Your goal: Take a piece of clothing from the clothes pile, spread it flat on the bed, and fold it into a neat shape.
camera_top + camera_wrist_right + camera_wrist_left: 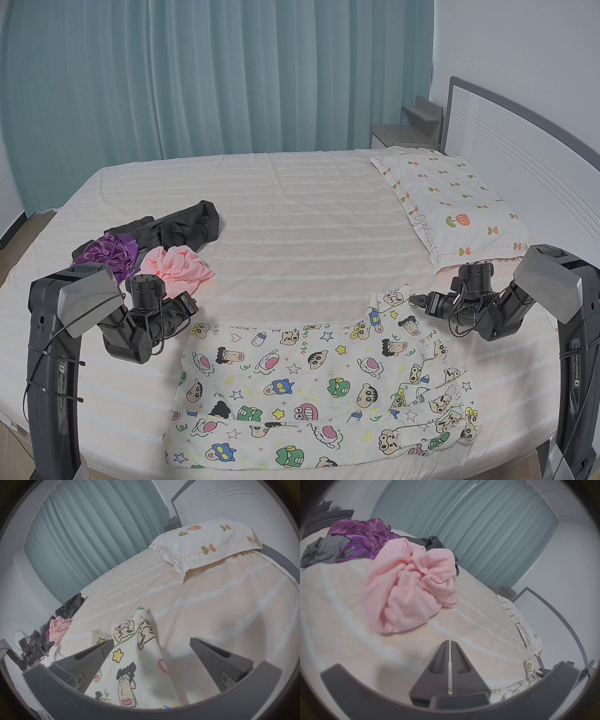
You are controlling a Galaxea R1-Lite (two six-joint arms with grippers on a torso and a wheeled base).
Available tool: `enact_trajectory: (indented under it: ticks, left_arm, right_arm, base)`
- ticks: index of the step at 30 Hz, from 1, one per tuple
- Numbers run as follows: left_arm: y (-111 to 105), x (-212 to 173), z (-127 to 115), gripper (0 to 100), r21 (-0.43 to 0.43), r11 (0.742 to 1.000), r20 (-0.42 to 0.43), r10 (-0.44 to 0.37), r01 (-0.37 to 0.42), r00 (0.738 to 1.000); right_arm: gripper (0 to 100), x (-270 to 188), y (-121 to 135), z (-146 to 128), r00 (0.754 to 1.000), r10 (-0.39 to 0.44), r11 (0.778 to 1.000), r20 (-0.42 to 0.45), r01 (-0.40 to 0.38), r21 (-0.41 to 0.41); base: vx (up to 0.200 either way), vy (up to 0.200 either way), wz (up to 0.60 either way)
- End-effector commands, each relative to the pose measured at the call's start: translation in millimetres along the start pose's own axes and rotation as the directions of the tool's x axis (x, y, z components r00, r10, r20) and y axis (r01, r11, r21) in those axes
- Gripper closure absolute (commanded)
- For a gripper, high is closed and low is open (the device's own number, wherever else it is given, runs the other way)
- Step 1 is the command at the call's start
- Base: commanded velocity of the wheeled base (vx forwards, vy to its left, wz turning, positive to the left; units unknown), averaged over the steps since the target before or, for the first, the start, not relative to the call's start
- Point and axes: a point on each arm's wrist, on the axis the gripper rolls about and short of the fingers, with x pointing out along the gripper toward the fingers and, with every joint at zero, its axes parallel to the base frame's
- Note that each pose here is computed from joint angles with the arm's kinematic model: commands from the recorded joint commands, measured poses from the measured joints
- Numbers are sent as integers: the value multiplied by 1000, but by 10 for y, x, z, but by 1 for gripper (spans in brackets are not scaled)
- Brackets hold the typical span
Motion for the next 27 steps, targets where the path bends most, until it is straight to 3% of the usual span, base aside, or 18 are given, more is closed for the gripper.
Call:
enact_trajectory:
  ticks: [1,8,9,18,27]
  left_arm:
    - [22,-23,-31,100,-2,1000,-17,2,-2,1000]
    - [29,-68,-105,100,-6,1000,-68,-22,22,997]
    - [29,-68,-105,100,-6,1000,-68,-22,22,997]
    - [29,-65,-116,100,4,1000,-74,-23,23,997]
    - [66,-237,-207,100,47,994,-183,-89,99,979]
  right_arm:
    - [0,21,47,-22,1000,7,1000,-3,-7,-7]
    - [0,51,137,-82,999,21,999,-31,-22,-24]
    - [100,81,143,-115,998,16,999,-58,-18,-34]
    - [100,120,199,-199,996,19,998,-88,-24,-62]
    - [100,10,164,-164,996,5,999,-84,-9,-46]
  base:
    - [0,0,0]
    - [0,0,0]
    - [0,0,0]
    - [0,0,0]
    - [0,0,0]
